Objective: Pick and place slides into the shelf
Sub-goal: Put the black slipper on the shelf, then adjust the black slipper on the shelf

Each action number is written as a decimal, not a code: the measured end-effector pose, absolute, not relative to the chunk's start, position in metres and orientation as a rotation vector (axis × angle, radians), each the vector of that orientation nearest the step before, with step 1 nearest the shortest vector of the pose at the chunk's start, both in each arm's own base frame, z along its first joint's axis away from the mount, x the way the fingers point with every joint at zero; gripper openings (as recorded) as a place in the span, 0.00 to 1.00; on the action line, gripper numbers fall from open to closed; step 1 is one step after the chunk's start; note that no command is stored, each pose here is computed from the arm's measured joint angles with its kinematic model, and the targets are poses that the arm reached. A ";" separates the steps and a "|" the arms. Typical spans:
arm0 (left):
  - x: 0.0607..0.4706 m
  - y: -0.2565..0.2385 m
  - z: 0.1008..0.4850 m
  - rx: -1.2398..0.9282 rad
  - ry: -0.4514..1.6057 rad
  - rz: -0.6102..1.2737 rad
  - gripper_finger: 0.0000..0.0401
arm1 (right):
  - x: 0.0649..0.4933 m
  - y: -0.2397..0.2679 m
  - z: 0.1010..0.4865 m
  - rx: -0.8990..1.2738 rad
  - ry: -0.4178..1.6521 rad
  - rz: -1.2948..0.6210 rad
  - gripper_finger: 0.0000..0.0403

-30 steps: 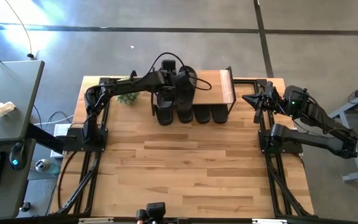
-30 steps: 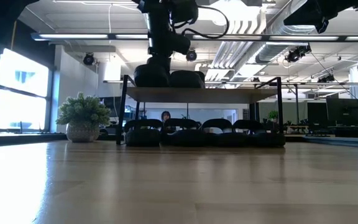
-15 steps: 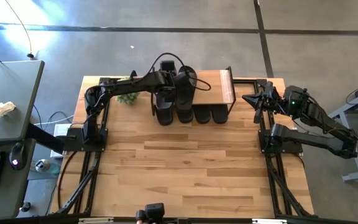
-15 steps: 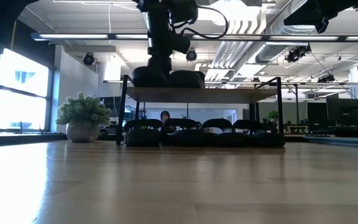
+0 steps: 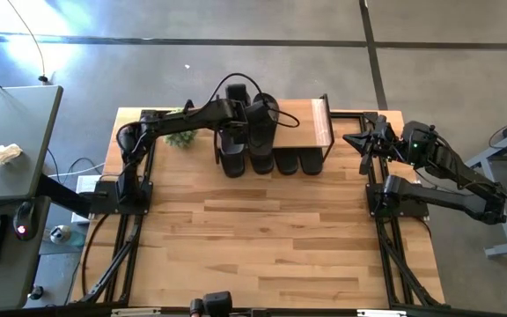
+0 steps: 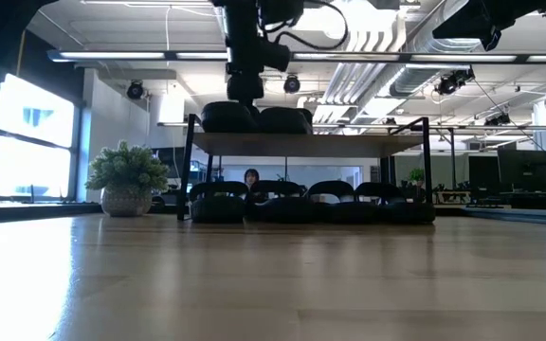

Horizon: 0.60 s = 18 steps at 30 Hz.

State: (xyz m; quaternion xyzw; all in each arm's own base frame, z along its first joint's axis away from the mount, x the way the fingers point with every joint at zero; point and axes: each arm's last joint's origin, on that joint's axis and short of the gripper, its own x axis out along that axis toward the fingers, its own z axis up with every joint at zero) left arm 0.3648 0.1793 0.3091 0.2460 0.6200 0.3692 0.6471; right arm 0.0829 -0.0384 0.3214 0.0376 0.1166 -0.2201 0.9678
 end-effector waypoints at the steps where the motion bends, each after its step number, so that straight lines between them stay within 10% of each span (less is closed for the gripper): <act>1: 0.365 0.178 0.312 0.553 1.402 0.841 0.40 | 0.083 -0.038 0.321 0.076 0.236 -0.445 0.00; 18: 0.377 0.146 0.340 0.430 1.264 0.639 0.53 | 0.083 -0.038 0.321 0.076 0.236 -0.445 0.00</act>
